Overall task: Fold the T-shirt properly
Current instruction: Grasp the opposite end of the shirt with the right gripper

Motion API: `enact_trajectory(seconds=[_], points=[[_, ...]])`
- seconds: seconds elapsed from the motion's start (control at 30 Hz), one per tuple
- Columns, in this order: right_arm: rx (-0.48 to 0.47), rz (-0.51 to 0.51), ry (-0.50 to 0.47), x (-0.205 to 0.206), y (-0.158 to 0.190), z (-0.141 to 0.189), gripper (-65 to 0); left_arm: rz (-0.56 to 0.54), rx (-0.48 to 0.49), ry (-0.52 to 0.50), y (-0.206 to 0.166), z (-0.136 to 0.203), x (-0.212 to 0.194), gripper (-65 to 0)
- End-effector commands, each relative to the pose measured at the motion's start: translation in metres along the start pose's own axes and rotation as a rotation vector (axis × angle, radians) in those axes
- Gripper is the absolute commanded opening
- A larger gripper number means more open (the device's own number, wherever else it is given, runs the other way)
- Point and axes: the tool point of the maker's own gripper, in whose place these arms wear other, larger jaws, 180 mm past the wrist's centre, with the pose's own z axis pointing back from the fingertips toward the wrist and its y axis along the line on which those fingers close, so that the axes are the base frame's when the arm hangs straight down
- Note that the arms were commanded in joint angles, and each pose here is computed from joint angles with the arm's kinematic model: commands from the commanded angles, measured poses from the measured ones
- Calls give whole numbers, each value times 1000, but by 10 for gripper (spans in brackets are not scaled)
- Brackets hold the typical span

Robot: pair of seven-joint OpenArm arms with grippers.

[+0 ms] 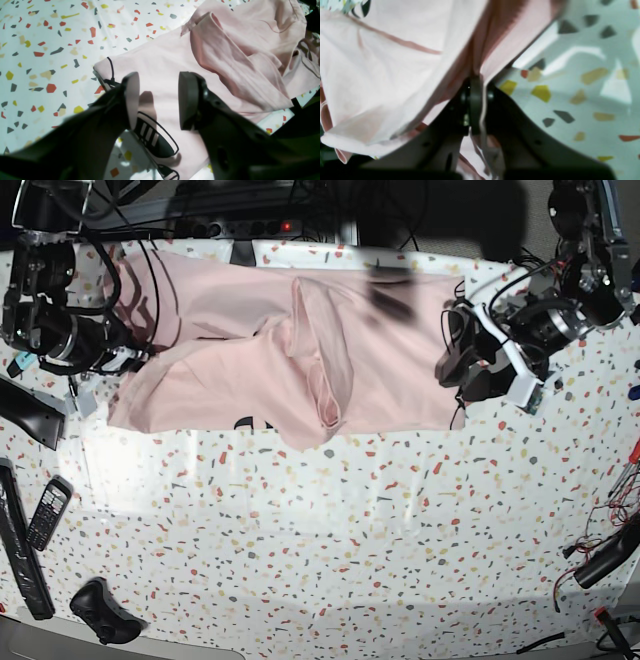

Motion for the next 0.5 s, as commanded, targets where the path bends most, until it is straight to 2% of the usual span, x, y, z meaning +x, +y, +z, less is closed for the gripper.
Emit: enact_trajectory(seconds=[0.0,0.2,0.47], points=[[-15,20,49,-8,-3,2,-650,-14,-12,-49,-2,2,14,-403],[-52,48,32,3,-14,17,-650,-55,28,2,5,2,4,-403],[-83,54,-167,55,-31,77,-650,-61,35,10,7,2,3,-403]])
